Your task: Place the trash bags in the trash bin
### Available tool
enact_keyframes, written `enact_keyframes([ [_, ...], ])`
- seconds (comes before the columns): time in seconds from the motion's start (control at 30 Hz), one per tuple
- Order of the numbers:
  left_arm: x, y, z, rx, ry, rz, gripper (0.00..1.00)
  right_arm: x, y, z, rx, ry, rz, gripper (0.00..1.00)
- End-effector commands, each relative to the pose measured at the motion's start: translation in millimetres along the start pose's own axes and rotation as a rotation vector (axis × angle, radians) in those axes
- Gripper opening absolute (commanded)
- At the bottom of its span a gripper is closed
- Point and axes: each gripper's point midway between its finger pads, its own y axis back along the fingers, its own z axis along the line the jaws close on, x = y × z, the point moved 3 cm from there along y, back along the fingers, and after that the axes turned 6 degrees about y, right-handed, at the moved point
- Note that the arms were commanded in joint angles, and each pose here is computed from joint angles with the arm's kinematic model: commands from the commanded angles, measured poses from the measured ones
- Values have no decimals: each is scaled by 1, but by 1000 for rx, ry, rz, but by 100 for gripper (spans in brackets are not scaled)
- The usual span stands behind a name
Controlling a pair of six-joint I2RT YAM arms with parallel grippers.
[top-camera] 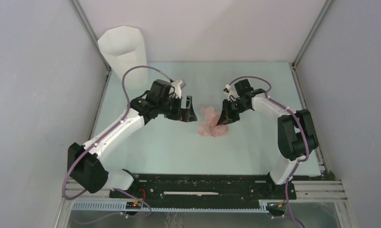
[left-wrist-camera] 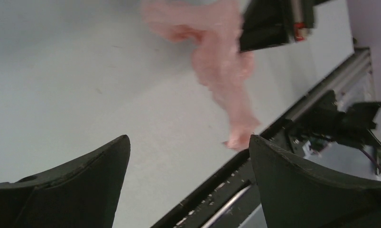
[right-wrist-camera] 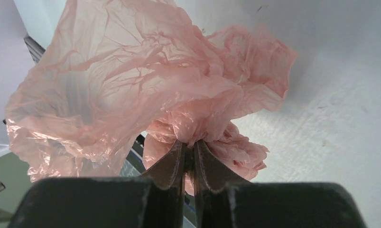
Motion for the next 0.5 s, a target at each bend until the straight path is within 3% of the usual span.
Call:
enact_keyframes([
  [0.0,20,13,-50,165,-16,12,100,4,2,30,-78,38,-9,14],
  [0.17,49,1,-79,208,-83,100,100,9,0,37,-86,16,-10,14],
  [0.3,53,-18,-57,11,-119,178,97,9,5,43,-91,30,-23,14],
  [0.47,48,-32,-38,-139,-146,246,54,6,11,35,-68,20,-39,15],
])
